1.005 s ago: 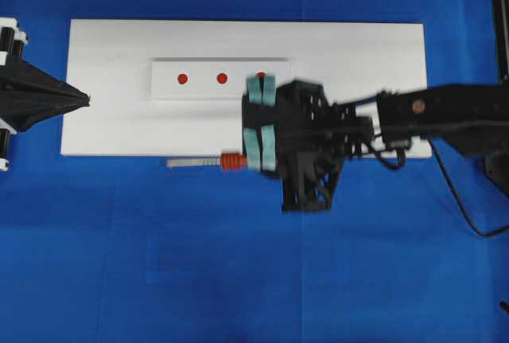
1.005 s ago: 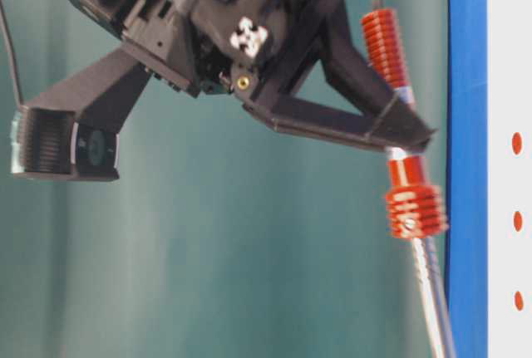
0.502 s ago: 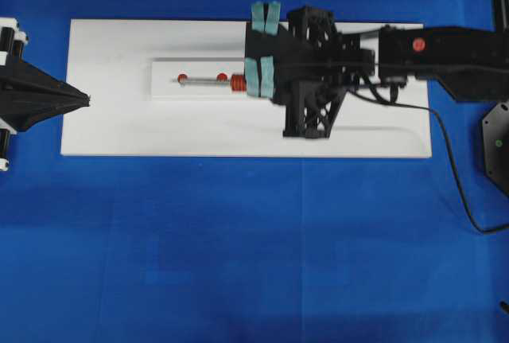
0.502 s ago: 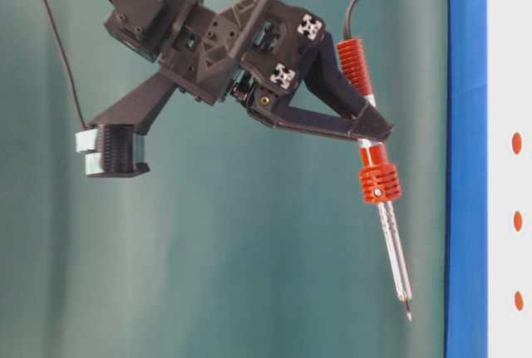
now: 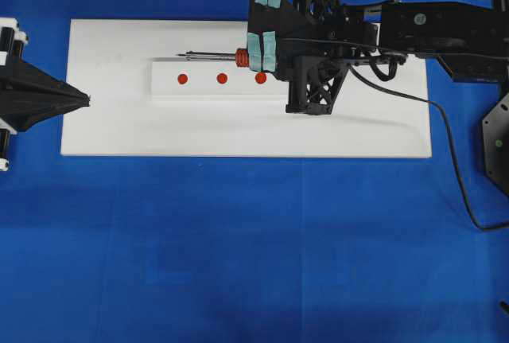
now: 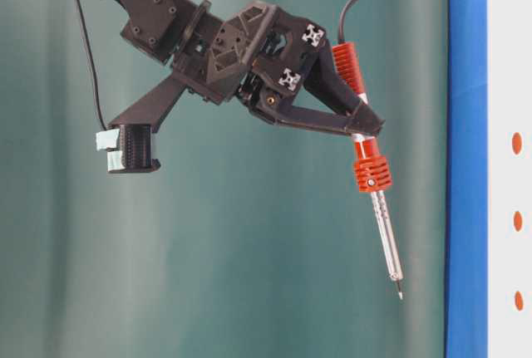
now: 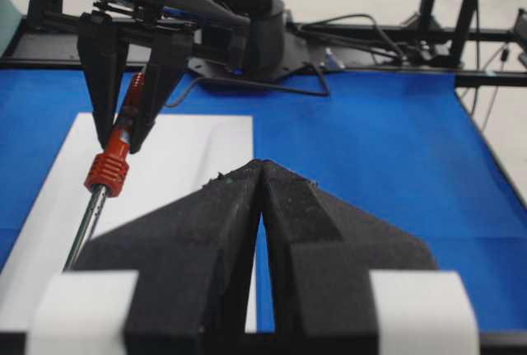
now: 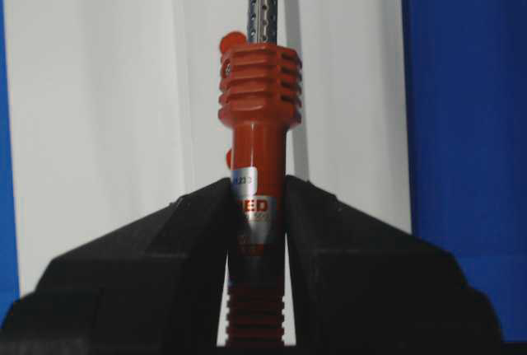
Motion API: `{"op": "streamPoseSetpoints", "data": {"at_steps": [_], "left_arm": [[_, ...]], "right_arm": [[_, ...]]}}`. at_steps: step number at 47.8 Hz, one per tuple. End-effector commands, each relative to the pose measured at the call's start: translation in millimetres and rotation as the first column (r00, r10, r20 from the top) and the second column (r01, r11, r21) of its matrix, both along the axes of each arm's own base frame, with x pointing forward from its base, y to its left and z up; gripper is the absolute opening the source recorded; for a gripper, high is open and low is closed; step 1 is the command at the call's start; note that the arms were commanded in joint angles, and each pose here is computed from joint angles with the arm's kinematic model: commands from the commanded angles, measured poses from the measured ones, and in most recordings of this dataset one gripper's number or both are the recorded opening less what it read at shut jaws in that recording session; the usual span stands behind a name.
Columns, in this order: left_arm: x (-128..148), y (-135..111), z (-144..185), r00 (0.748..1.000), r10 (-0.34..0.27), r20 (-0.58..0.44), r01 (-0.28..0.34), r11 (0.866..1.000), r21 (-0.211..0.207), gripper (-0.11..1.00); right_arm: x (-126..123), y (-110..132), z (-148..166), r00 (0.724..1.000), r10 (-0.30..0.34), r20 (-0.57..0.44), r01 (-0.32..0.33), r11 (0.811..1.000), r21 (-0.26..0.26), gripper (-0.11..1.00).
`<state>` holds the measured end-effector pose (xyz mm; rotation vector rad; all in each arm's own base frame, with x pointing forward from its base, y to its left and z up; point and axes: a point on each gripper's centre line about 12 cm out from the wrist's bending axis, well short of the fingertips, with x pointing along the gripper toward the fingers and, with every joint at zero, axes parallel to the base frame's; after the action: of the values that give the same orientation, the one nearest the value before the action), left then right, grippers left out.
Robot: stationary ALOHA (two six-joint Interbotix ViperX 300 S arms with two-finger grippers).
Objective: Touch the tip of the soldering iron to the mark.
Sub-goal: 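Lift the iron and carry it over the red dots on the strip, then lower the iron tip onto the left red dot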
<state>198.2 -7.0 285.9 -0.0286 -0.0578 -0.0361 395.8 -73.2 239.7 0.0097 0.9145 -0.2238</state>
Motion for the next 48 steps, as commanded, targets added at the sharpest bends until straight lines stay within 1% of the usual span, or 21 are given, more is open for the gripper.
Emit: {"op": "streamPoseSetpoints", "data": {"at_steps": [1,9,17,22,29,40,48], "left_arm": [[2,1,4,1.0,0.003,0.011,-0.003,1.0,-0.002,0.02],[2,1,4,1.0,0.003,0.011,-0.003,1.0,-0.003,0.02],[2,1,4,1.0,0.003,0.011,-0.003,1.0,-0.002,0.02],[2,1,4,1.0,0.003,0.009,-0.003,1.0,-0.002,0.02],[2,1,4,1.0,0.003,0.011,-0.003,1.0,-0.003,0.02],[2,1,4,1.0,0.003,0.009,-0.003,1.0,-0.003,0.02],[2,1,4,1.0,0.003,0.009,-0.003,1.0,-0.003,0.02]], "right_arm": [[1,-2,23,0.998,0.0,0.057,0.0,1.0,-0.014,0.07],[-1,-1,21,1.0,-0.003,0.029,0.003,1.0,-0.011,0.07],[-8,-2,15,0.998,-0.021,-0.061,0.021,1.0,-0.001,0.07],[-9,-3,14,0.995,-0.026,-0.094,0.026,1.0,0.001,0.07],[-7,-3,15,0.995,-0.026,-0.1,0.027,1.0,0.002,0.07],[-2,-3,15,0.996,-0.01,-0.093,0.01,1.0,0.001,0.07],[0,-3,8,0.994,-0.008,-0.11,0.009,1.0,0.007,0.07]]}}
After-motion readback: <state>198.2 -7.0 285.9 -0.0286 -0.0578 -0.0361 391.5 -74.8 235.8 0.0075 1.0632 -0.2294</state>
